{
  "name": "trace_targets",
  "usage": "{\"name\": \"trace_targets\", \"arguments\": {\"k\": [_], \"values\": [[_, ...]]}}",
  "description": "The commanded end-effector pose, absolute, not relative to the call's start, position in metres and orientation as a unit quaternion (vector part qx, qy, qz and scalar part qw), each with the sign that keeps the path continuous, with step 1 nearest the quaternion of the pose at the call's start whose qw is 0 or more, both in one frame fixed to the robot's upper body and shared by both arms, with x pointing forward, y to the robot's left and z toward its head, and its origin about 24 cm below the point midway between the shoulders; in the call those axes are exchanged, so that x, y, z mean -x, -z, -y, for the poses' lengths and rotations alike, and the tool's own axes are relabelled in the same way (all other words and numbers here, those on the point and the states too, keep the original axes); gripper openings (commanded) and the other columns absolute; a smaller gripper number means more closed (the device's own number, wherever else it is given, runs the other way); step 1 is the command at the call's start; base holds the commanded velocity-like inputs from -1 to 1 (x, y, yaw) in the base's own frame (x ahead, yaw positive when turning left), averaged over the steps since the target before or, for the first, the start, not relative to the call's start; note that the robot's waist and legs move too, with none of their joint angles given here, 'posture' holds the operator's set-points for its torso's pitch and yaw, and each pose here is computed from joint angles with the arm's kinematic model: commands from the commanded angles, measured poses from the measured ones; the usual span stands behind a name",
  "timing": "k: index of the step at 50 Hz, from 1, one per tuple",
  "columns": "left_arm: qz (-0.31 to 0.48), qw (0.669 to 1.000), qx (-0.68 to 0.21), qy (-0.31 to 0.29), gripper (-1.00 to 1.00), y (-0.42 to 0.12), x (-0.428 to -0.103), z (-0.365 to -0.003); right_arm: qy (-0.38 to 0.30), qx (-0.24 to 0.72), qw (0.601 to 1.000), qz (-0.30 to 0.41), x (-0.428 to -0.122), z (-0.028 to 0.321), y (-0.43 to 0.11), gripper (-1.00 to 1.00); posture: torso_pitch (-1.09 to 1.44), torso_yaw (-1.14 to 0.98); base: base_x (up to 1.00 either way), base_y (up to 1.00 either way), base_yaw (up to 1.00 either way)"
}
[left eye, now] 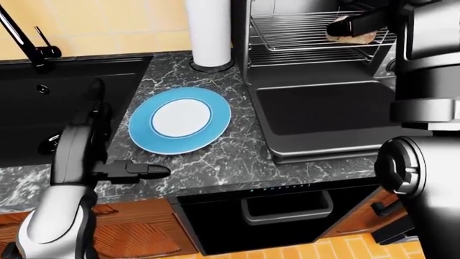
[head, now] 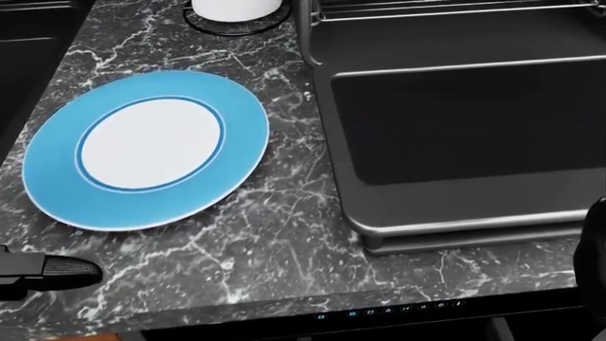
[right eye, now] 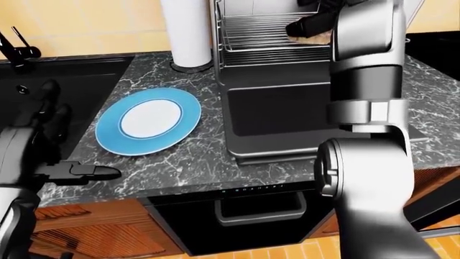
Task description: Pick the scone from the top rack and place it on the plate on the counter.
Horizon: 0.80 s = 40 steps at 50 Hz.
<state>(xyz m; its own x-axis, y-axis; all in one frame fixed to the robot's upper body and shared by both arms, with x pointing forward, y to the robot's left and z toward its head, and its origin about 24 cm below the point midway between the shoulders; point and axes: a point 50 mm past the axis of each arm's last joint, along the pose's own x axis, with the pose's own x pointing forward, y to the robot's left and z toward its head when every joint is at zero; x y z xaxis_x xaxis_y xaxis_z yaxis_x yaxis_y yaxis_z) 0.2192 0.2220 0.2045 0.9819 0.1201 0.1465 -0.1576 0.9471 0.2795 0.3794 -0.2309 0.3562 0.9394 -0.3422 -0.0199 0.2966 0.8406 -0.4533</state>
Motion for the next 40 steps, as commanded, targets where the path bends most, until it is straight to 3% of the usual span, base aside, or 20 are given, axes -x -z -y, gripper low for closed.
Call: {"name": "trace_targets", "arguments": {"k": [1, 4, 11, 40], "values": [[0.1, 0.979, -0.159, -0.075, 1.0, -0.217, -0.216, -0.22, 0.149, 0.225, 0.962, -0.05, -0.377, 0.226, -0.36, -0.25, 0.0, 0.0, 0.0, 0.0, 0.0], [0.101, 0.979, -0.16, -0.076, 1.0, -0.218, -0.215, -0.221, 0.147, 0.226, 0.962, -0.052, -0.377, 0.226, -0.36, -0.28, 0.0, 0.0, 0.0, 0.0, 0.0], [0.101, 0.979, -0.16, -0.077, 1.0, -0.218, -0.214, -0.221, 0.147, 0.229, 0.961, -0.048, -0.377, 0.226, -0.361, -1.0, 0.0, 0.0, 0.0, 0.0, 0.0], [0.101, 0.979, -0.158, -0.078, 1.0, -0.218, -0.215, -0.222, 0.154, 0.225, 0.962, 0.011, -0.355, 0.218, -0.406, -1.0, 0.0, 0.0, 0.0, 0.0, 0.0]]}}
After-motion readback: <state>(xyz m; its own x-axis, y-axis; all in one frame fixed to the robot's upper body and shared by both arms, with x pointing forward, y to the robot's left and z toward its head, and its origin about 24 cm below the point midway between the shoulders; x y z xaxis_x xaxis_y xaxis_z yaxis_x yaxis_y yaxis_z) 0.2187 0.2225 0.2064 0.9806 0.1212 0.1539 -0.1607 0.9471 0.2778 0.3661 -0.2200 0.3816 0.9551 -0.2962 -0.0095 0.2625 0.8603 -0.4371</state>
